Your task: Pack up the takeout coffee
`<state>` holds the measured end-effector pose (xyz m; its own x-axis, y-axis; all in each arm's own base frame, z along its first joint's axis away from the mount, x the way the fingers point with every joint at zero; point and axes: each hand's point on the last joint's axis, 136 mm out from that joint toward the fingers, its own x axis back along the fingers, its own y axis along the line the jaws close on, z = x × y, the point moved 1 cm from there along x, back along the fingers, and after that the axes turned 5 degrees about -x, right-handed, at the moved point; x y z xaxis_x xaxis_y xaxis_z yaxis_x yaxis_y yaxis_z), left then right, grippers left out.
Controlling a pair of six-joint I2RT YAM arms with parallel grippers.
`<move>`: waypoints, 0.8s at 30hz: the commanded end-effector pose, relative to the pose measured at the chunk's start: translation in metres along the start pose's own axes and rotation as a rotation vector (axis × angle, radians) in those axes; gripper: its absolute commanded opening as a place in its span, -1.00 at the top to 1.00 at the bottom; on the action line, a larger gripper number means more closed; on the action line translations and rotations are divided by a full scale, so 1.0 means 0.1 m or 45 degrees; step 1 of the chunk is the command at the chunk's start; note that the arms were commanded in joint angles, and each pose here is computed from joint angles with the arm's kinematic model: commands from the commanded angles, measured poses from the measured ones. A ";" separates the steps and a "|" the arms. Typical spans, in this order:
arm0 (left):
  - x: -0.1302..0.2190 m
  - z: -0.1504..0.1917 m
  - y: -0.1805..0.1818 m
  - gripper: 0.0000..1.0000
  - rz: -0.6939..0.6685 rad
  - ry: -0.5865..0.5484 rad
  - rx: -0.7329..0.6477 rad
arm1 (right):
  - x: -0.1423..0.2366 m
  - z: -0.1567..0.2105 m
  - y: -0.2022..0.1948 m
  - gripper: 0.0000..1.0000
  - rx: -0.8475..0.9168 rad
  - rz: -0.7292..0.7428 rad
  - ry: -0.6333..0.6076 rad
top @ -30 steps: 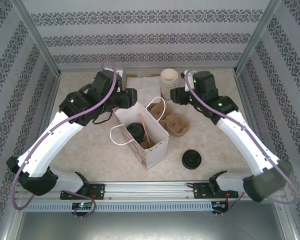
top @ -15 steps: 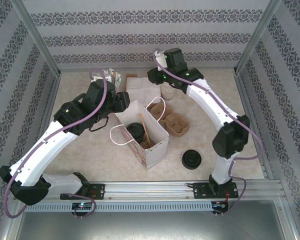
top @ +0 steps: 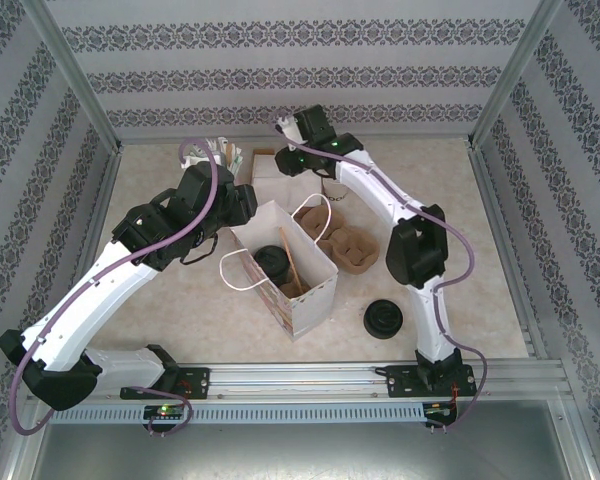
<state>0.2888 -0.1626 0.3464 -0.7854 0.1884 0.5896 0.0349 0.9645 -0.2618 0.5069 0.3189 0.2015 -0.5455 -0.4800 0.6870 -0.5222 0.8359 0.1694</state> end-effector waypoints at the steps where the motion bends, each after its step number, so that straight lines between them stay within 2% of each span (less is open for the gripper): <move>1: 0.01 -0.09 0.06 -0.14 -0.028 -0.057 0.051 | -0.10 0.05 -0.02 0.37 0.047 0.067 0.036; 12: -0.03 -0.08 0.05 -0.15 -0.046 -0.029 0.047 | -0.46 0.24 -0.28 0.27 0.014 0.236 0.102; 24: -0.15 -0.10 -0.02 -0.15 -0.061 -0.002 0.027 | -0.76 0.38 -0.44 0.16 -0.025 0.275 0.136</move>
<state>0.3022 -0.1716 0.3354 -0.7687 0.1638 0.6183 0.0092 0.9694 -0.2454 0.5398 0.3115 0.1182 -0.5591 -0.2823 0.7796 -0.4129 0.9101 0.0334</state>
